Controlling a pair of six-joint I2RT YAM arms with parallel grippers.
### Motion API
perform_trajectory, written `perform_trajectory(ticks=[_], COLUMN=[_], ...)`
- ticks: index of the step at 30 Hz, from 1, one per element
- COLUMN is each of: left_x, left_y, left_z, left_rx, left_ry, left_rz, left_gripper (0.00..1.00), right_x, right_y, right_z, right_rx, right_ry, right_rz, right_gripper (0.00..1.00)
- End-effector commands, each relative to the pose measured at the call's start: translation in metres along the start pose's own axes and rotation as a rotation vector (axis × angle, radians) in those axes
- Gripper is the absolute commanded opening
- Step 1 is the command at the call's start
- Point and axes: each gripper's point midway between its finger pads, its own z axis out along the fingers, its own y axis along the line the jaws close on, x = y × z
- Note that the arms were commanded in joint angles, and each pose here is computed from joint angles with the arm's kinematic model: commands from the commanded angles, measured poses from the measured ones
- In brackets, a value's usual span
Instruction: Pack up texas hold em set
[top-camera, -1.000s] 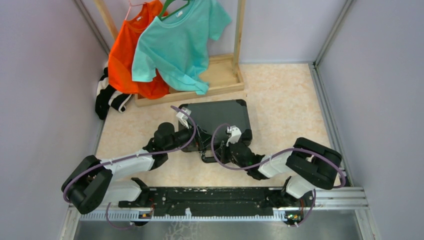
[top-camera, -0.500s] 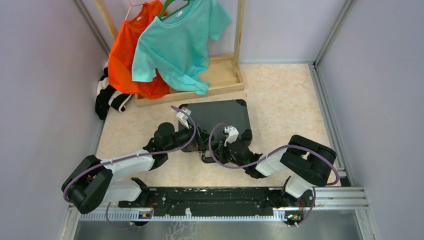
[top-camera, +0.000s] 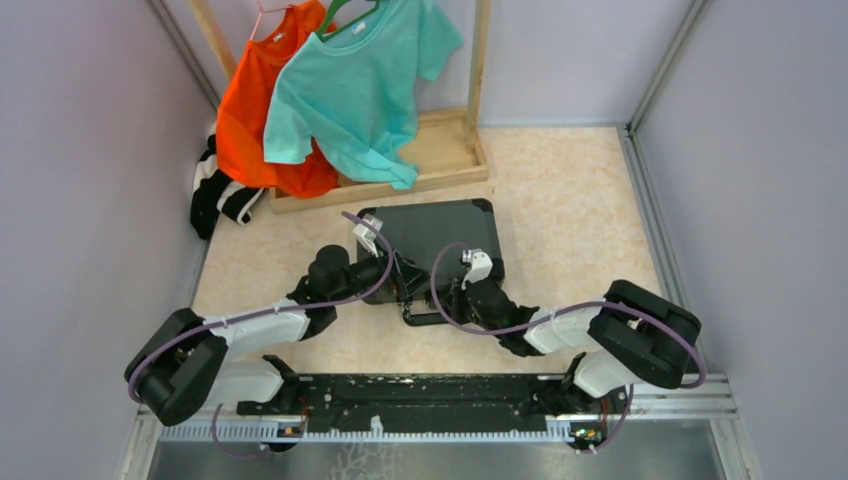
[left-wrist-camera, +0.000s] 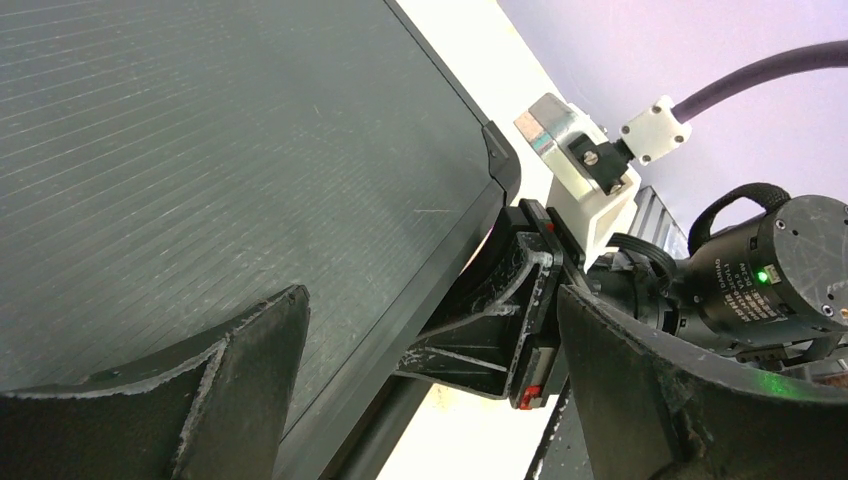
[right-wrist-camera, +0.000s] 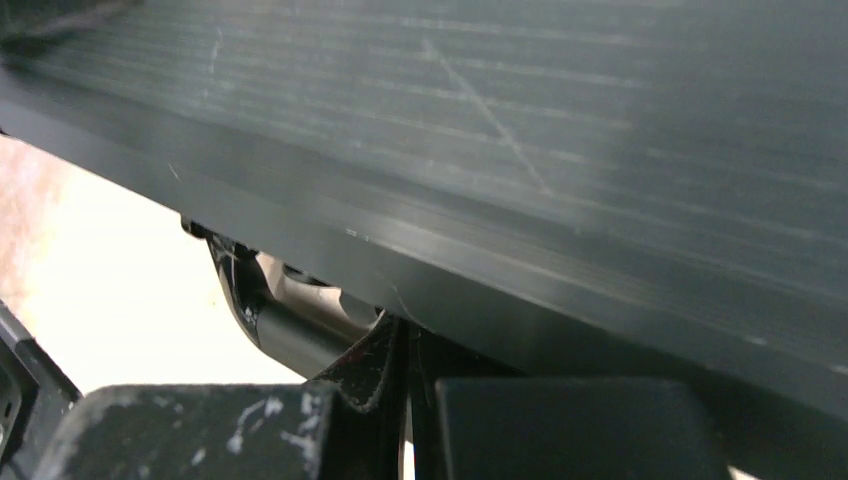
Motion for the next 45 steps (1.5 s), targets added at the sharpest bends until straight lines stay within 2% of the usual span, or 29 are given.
perform_trajectory(ticks=[1,7,17,45], left_x=[0.105,0.106,0.103,0.106], left_y=[0.056,0.058,0.055,0.055], left_z=[-0.038,-0.042,-0.038,-0.043], left_rx=[-0.234,-0.246,-0.228,-0.231], left_ry=[0.336,0.336,0.327,0.330], left_rz=[-0.150,-0.145,-0.152,-0.154], left_gripper=[0.99,0.99,0.99,0.99], right_x=[-0.004,-0.006,-0.032,-0.026], right_y=[-0.037,-0.024,-0.003,0.049], right_z=[0.004,0.007,-0.015,-0.001], right_rx=[0.155,0.096,0.057,-0.061], right_ry=[-0.028,-0.035,-0.079,-0.041], right_rz=[-0.037,-0.026,-0.066,-0.107], right_gripper=[0.00,0.00,0.00,0.00])
